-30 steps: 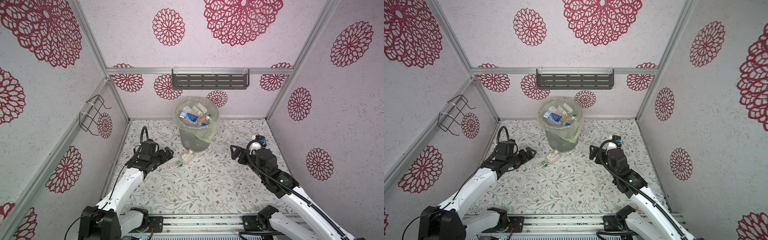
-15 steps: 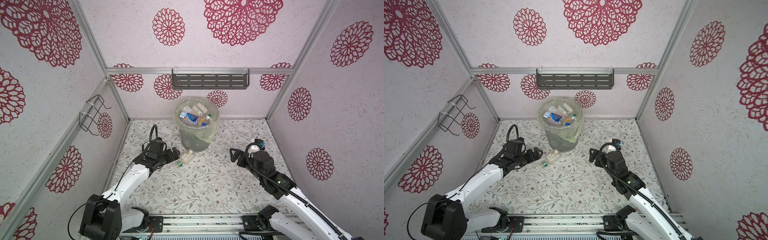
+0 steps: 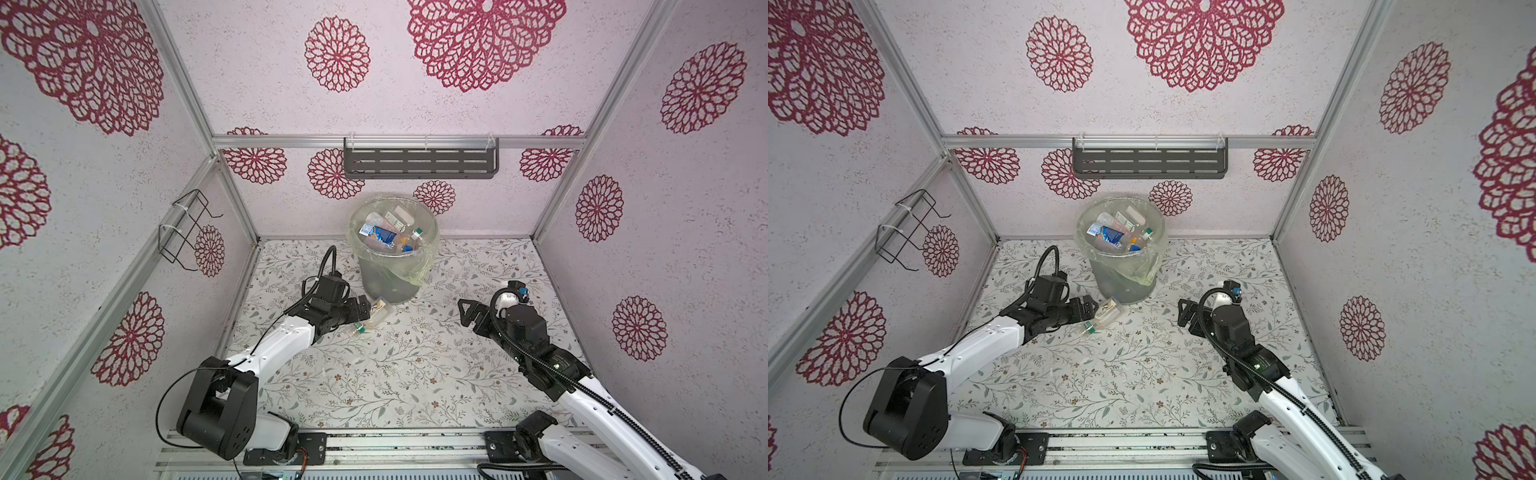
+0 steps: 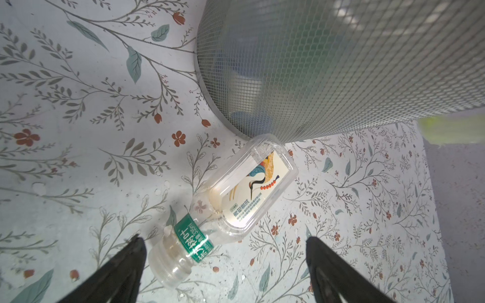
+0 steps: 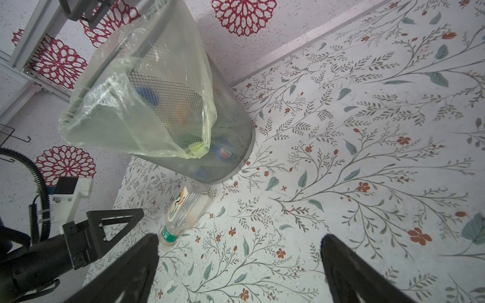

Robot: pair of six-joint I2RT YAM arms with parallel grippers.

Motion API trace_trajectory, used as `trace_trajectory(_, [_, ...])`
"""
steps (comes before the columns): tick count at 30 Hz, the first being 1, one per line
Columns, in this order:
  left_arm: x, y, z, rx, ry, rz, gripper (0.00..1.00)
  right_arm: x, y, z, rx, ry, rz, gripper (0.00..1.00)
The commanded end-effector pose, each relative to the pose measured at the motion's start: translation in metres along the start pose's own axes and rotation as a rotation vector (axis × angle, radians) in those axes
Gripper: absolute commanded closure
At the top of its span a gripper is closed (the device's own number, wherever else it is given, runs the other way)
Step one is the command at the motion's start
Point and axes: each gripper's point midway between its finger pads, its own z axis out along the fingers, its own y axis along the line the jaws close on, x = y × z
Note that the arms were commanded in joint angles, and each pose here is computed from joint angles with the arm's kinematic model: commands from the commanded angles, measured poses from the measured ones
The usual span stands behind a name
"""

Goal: Throw the plastic bottles in the bin
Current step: 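Lower the left gripper onto the crane-labelled small bottle and close it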

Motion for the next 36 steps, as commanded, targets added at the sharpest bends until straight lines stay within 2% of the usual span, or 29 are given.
trace_trajectory(1, [-0.016,-0.015,0.005,0.028,-0.042,0.063,0.03,-0.006,0.008,-0.004,-0.041,-0.02,0.028,0.01])
trace_trajectory(19, [-0.005,-0.033,0.041,0.057,0.035,0.159,0.03,-0.003,0.008,-0.002,-0.043,-0.012,0.036,0.01])
trace_trajectory(36, [0.02,-0.037,0.068,0.046,0.12,0.223,0.0,-0.003,0.006,-0.001,-0.037,-0.01,0.039,0.01])
